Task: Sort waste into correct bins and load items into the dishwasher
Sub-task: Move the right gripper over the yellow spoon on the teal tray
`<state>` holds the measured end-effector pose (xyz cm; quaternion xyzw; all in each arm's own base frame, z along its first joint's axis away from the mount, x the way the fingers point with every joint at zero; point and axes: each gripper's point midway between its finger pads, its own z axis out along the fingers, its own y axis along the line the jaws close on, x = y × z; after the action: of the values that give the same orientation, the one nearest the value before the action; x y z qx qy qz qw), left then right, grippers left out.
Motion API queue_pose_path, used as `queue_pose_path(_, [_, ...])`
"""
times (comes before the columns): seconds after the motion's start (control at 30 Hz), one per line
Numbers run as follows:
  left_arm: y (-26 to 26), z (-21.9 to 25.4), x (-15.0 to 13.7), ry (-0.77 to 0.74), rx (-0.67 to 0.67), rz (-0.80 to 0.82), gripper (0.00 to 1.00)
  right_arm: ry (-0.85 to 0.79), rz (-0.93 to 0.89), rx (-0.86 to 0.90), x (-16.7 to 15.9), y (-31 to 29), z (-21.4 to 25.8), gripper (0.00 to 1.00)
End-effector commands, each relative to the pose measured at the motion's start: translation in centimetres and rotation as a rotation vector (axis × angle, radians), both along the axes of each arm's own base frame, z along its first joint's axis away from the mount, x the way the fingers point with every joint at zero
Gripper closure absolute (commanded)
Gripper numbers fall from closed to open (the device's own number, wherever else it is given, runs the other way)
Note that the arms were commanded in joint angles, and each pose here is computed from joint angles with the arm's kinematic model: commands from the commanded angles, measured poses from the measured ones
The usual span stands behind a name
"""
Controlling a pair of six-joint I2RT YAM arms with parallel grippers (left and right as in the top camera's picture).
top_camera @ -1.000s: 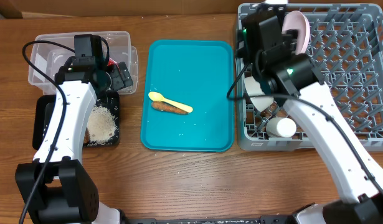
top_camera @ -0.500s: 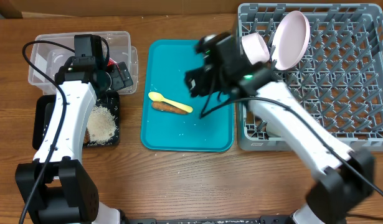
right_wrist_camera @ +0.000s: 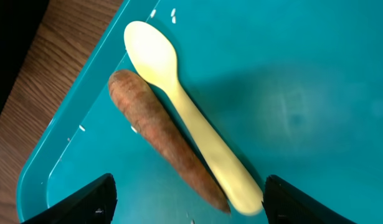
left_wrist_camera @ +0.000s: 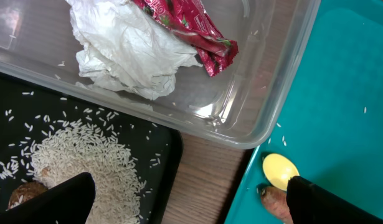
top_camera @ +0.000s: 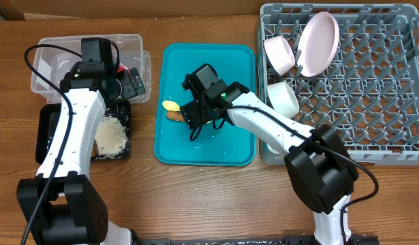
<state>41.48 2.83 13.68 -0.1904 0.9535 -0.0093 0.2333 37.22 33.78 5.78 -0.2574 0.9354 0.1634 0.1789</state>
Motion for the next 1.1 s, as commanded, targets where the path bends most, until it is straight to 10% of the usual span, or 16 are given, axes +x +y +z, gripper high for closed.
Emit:
queue_pose_path(0.0, [0.2,1.3,0.3,-0.036,0.01,0.009,0.0,0.011,0.037,0.014,-0.4,0.8,-0.8,0.23])
queue_pose_path(1.07, [0.2,1.3,0.3,-0.036,0.01,0.009,0.0,0.091,0.135,0.068,-3.5,4.6,-3.9,0.35])
